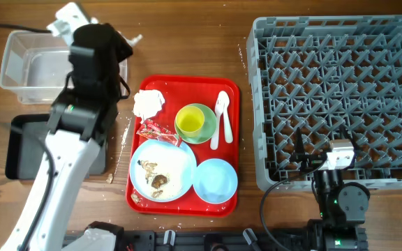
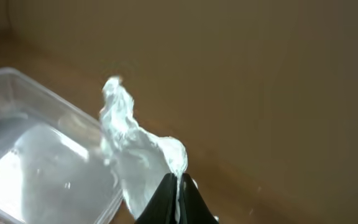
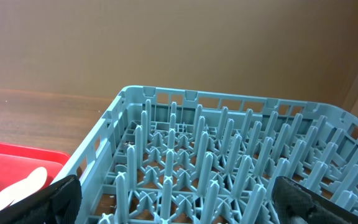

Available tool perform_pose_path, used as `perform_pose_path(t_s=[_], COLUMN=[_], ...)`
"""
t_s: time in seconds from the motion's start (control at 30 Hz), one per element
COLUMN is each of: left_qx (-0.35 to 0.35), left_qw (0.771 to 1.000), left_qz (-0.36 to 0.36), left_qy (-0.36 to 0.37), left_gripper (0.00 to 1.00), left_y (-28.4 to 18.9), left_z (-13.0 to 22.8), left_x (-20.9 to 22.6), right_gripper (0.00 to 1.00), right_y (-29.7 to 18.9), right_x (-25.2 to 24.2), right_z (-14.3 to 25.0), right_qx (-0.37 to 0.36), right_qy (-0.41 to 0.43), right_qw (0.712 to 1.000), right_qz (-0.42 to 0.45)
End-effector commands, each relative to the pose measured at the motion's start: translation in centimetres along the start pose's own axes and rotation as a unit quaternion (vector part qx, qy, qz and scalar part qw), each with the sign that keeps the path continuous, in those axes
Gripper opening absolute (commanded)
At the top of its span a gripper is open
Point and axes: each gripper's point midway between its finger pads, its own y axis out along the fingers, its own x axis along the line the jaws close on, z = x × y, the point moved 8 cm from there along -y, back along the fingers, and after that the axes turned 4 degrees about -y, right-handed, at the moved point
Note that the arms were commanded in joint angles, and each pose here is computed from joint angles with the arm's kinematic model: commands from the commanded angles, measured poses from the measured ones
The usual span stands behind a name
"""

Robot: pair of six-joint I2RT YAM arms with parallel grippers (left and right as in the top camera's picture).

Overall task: Sort waste into correct bins and load items into the dishwasher rack
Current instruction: 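Carry the tissue left and drop it into the clear plastic bin, then return the left gripper to the tray and grasp the remaining tissue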

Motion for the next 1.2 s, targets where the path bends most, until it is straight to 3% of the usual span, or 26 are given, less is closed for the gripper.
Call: perform_pose_path(t_s=[0.0,0.23,0.27,0.3,0.33,0.43,0.53,0.63,0.7,0.77,1.17], left_qx=[-0.035,-0.025,-0.019,-0.007,0.006,0.031,0.052,0.115,0.181,0.224,0.406], left_qw=[0.999,0.983,0.980,0.977,0.975,0.972,0.982,0.990,0.983,0.974,0.910], left_qz=[-0.035,-0.179,-0.195,-0.213,-0.222,-0.232,-0.182,-0.085,-0.006,0.018,-0.054], left_qy=[-0.011,-0.018,-0.017,-0.015,-0.013,-0.007,-0.013,-0.019,-0.023,-0.018,0.060], left_gripper=[0.04,0.08,0.14,0.40,0.56,0.81,0.85,0.87,0.87,0.87,0.71], left_y=[0.3,7.7,8.5,9.4,9.9,10.1,9.3,7.5,6.0,5.3,3.3], left_z=[-1.8,-1.8,-1.5,-1.0,-0.5,0.4,0.5,1.4,2.8,4.2,13.4], left_x=[1.4,9.7,10.7,11.8,12.5,13.1,11.3,8.2,5.9,4.9,4.6], right_gripper=[1.00,1.00,0.99,1.00,1.00,1.00,1.00,1.00,1.00,1.00,1.00], right_y=[0.0,0.0,0.0,0.0,0.0,0.0,0.0,0.0,0.0,0.0,0.0], right_x=[-0.2,-0.2,-0.2,-0.2,-0.2,-0.2,-0.2,-0.2,-0.2,-0.2,-0.2], right_z=[0.0,0.0,0.0,0.0,0.0,0.0,0.0,0.0,0.0,0.0,0.0], right_qx=[-0.002,-0.002,-0.001,-0.002,-0.002,-0.002,-0.001,-0.002,-0.002,-0.002,-0.002], right_qy=[-0.004,-0.005,-0.004,-0.004,-0.005,-0.004,-0.005,-0.005,-0.005,-0.005,-0.005], right_qw=[1.000,1.000,1.000,1.000,1.000,1.000,1.000,1.000,1.000,1.000,1.000], right_qz=[0.010,0.010,0.010,0.010,0.010,0.010,0.010,0.010,0.010,0.010,0.010])
